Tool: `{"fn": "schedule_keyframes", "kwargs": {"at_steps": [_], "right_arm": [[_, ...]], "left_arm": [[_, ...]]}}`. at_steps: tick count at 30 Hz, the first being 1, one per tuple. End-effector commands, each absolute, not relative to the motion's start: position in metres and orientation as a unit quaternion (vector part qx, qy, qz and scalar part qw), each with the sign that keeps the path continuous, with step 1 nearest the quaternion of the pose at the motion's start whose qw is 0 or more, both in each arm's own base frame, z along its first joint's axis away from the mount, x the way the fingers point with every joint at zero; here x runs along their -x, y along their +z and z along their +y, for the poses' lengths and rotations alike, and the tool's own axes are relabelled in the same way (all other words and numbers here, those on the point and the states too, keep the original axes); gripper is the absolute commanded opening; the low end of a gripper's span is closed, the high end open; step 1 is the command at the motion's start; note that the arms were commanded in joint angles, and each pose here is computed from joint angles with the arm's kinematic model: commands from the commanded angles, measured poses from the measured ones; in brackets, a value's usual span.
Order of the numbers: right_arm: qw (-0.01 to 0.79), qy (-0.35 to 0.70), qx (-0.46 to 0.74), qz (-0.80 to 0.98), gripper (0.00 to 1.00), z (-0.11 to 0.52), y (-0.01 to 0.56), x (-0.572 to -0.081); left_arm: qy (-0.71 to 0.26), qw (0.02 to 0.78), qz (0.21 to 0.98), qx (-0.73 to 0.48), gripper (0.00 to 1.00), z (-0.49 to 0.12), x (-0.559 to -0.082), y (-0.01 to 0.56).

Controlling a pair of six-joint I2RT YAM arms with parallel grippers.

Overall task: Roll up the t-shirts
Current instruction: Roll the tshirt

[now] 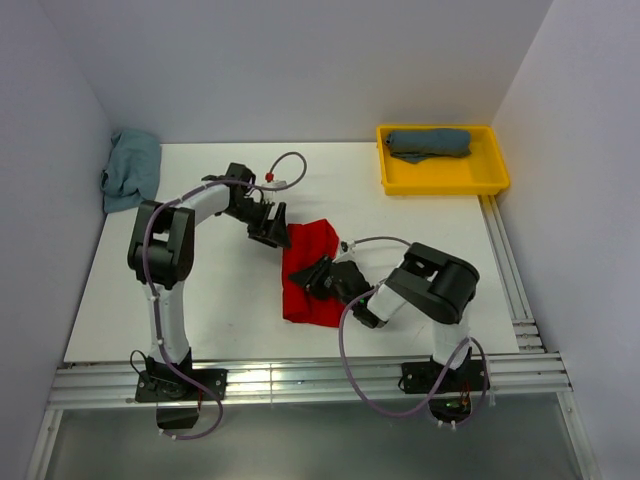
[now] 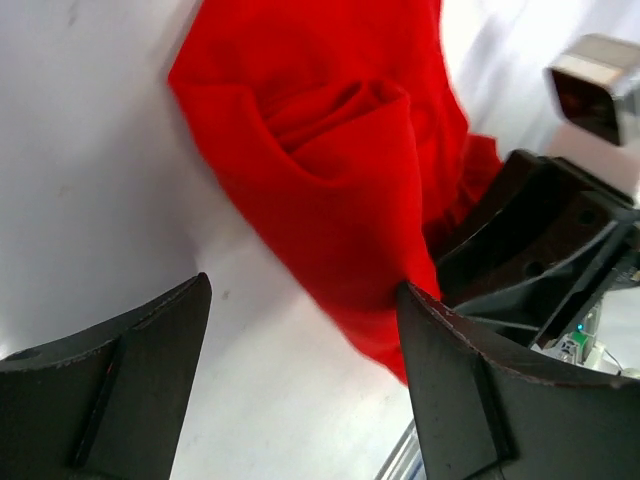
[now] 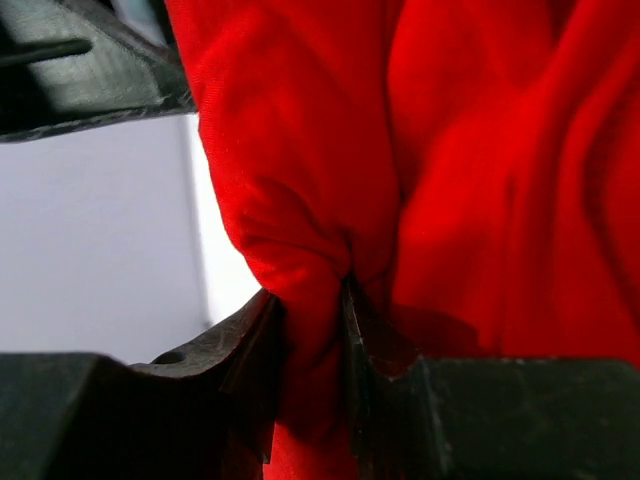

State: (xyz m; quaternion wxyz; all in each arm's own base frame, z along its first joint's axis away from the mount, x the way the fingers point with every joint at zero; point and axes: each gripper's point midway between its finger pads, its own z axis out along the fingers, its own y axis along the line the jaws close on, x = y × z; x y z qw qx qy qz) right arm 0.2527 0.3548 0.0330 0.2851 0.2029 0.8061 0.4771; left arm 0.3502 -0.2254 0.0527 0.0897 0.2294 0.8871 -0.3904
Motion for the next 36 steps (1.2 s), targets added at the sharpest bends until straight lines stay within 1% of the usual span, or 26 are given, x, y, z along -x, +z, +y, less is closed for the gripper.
{"fn": "schedule_keyframes", "kwargs": {"at_steps": [1, 4, 6, 9, 10, 11, 12, 13, 14, 15, 16, 17, 18, 19, 20, 21, 23, 24, 25, 27, 28, 29, 31, 34, 36], "right_arm": [[0.228, 0.525, -0.191, 0.798, 0.22, 0.361, 0.025, -0.231], [0.218, 0.53, -0.199, 0.795, 0.22, 0.359, 0.018, -0.23], [0.213, 0.527, -0.202, 0.798, 0.22, 0.359, 0.013, -0.23], [0.216, 0.519, -0.196, 0.803, 0.24, 0.361, 0.013, -0.232], [0.212, 0.499, -0.197, 0.817, 0.25, 0.358, 0.004, -0.231], [0.214, 0.486, -0.195, 0.825, 0.27, 0.356, 0.001, -0.232], [0.229, 0.475, -0.185, 0.829, 0.33, 0.359, 0.004, -0.238], [0.227, 0.442, -0.184, 0.848, 0.37, 0.353, -0.003, -0.236], [0.241, 0.431, -0.169, 0.853, 0.44, 0.357, 0.003, -0.241], [0.26, 0.404, -0.172, 0.86, 0.47, 0.354, 0.001, -0.247], [0.253, 0.352, -0.17, 0.885, 0.5, 0.343, -0.008, -0.242], [0.259, 0.327, -0.166, 0.893, 0.53, 0.34, -0.009, -0.242], [0.285, 0.307, -0.158, 0.894, 0.59, 0.345, 0.001, -0.251], [0.278, 0.266, -0.153, 0.91, 0.61, 0.335, -0.007, -0.245], [0.29, 0.262, -0.15, 0.908, 0.63, 0.34, 0.005, -0.251], [0.289, 0.221, -0.147, 0.92, 0.64, 0.329, -0.001, -0.245], [0.301, 0.197, -0.148, 0.921, 0.64, 0.33, 0.012, -0.25], [0.296, 0.154, -0.141, 0.932, 0.65, 0.317, 0.008, -0.244], [0.315, 0.13, -0.137, 0.93, 0.66, 0.314, 0.013, -0.245], [0.331, 0.114, -0.129, 0.928, 0.68, 0.32, 0.032, -0.247], [0.334, 0.077, -0.116, 0.932, 0.68, 0.31, 0.033, -0.241], [0.345, 0.074, -0.117, 0.928, 0.68, 0.316, 0.045, -0.245], [0.345, 0.039, -0.103, 0.932, 0.69, 0.308, 0.05, -0.239], [0.357, 0.015, -0.091, 0.93, 0.69, 0.307, 0.062, -0.24], [0.369, 0.019, -0.082, 0.925, 0.69, 0.314, 0.073, -0.242]], "left_arm": [[-0.45, 0.124, 0.846, -0.257, 0.8, -0.246, -0.358, 0.062], [-0.457, 0.107, 0.85, -0.239, 0.78, -0.248, -0.356, 0.049], [-0.441, 0.106, 0.863, -0.224, 0.75, -0.247, -0.361, 0.037], [-0.418, 0.091, 0.878, -0.212, 0.58, -0.246, -0.361, 0.023], [-0.413, 0.09, 0.881, -0.211, 0.53, -0.245, -0.361, 0.022], [-0.411, 0.08, 0.887, -0.194, 0.44, -0.246, -0.36, 0.022], [-0.404, 0.08, 0.892, -0.188, 0.38, -0.245, -0.36, 0.023], [-0.379, 0.083, 0.904, -0.179, 0.25, -0.24, -0.363, 0.018], [-0.366, 0.08, 0.91, -0.176, 0.2, -0.238, -0.361, 0.018], [-0.354, 0.083, 0.915, -0.177, 0.16, -0.237, -0.36, 0.019], [-0.321, 0.089, 0.927, -0.173, 0.08, -0.23, -0.363, 0.014], [-0.309, 0.091, 0.93, -0.175, 0.05, -0.229, -0.362, 0.014], [-0.303, 0.089, 0.931, -0.181, 0.03, -0.231, -0.359, 0.017], [-0.292, 0.091, 0.935, -0.182, 0.0, -0.228, -0.36, 0.018], [-0.271, 0.093, 0.941, -0.18, 0.0, -0.225, -0.361, 0.015], [-0.263, 0.09, 0.944, -0.18, 0.0, -0.223, -0.36, 0.017], [-0.233, 0.09, 0.952, -0.177, 0.0, -0.216, -0.362, 0.014], [-0.228, 0.092, 0.953, -0.179, 0.0, -0.216, -0.364, 0.016], [-0.221, 0.089, 0.955, -0.179, 0.0, -0.215, -0.363, 0.017], [-0.197, 0.096, 0.959, -0.181, 0.0, -0.211, -0.367, 0.018], [-0.189, 0.092, 0.961, -0.18, 0.0, -0.209, -0.365, 0.02], [-0.18, 0.097, 0.962, -0.182, 0.0, -0.209, -0.368, 0.022], [-0.17, 0.097, 0.964, -0.181, 0.0, -0.208, -0.369, 0.025], [-0.15, 0.099, 0.966, -0.185, 0.0, -0.205, -0.371, 0.028], [-0.138, 0.099, 0.967, -0.189, 0.0, -0.205, -0.37, 0.029]]}}
